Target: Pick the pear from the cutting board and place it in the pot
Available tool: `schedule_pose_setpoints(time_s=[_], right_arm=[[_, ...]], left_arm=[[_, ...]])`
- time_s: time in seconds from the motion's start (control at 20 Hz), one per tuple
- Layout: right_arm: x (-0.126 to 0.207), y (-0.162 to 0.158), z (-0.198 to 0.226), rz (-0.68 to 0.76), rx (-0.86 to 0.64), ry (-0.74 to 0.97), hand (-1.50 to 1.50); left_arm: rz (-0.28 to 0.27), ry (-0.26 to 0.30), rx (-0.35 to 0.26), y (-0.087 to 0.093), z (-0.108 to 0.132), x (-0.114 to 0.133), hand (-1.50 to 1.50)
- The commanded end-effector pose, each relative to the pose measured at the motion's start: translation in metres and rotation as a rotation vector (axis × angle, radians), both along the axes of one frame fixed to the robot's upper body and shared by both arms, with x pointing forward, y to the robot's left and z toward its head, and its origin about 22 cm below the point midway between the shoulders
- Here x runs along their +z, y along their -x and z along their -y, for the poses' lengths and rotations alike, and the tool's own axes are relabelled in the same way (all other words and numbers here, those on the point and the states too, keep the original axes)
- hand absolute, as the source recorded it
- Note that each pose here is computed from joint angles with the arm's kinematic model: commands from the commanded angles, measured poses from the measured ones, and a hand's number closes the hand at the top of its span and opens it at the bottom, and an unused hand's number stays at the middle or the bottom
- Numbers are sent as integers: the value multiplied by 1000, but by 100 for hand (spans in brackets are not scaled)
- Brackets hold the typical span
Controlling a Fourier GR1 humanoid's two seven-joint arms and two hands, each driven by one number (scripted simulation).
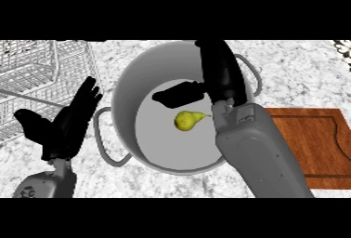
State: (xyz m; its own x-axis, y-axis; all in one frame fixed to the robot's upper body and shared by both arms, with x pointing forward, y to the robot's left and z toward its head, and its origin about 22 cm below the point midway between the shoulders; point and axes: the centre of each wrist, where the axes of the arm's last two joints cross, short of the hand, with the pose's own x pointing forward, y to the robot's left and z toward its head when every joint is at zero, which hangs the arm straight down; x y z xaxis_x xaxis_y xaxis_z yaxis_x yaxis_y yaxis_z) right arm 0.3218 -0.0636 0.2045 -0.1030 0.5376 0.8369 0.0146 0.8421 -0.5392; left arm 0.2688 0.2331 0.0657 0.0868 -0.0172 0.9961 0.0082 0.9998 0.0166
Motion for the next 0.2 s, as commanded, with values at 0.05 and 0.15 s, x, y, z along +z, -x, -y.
schedule_pose_setpoints(time_s=[0.05,0.15], right_arm=[[17,0,23,140,-139,-179,-150],[2,-2,31,154,-177,-193,-150]], left_arm=[[-14,6,-5,11,-11,-14,0],[-19,13,13,7,2,-6,0]])
